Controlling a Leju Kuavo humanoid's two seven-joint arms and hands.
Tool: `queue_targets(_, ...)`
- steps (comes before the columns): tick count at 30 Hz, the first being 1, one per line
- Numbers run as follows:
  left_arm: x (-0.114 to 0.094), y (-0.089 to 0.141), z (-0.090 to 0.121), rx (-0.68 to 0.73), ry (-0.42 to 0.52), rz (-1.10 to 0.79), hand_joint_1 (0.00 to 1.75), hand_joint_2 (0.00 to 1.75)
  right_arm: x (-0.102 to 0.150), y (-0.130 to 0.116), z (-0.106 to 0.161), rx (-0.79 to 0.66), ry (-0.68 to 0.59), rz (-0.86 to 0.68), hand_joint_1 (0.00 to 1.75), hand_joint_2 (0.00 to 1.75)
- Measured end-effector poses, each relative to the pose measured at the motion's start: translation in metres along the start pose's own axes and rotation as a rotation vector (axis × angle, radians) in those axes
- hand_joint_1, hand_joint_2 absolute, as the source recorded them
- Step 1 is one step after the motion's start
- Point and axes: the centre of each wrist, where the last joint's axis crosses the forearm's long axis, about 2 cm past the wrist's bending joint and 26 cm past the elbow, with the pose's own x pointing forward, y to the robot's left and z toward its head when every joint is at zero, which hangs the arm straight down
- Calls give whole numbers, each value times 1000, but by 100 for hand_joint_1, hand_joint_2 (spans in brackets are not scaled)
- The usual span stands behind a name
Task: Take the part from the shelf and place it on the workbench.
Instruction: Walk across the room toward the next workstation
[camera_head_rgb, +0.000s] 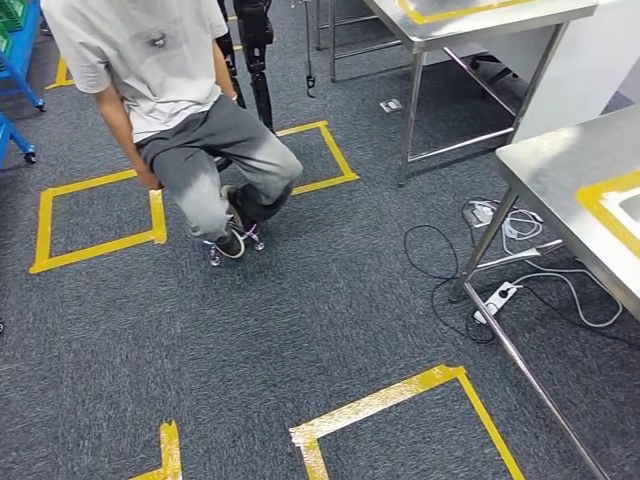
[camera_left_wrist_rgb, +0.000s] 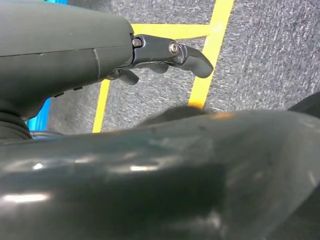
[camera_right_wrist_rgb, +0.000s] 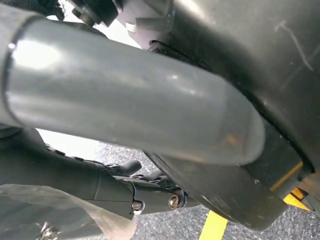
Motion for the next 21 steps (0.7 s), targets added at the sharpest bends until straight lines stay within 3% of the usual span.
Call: queue_targets(21, 1, 1, 0, 49, -25, -24, 0, 0, 11, -3, 2, 0, 32, 0, 0, 0)
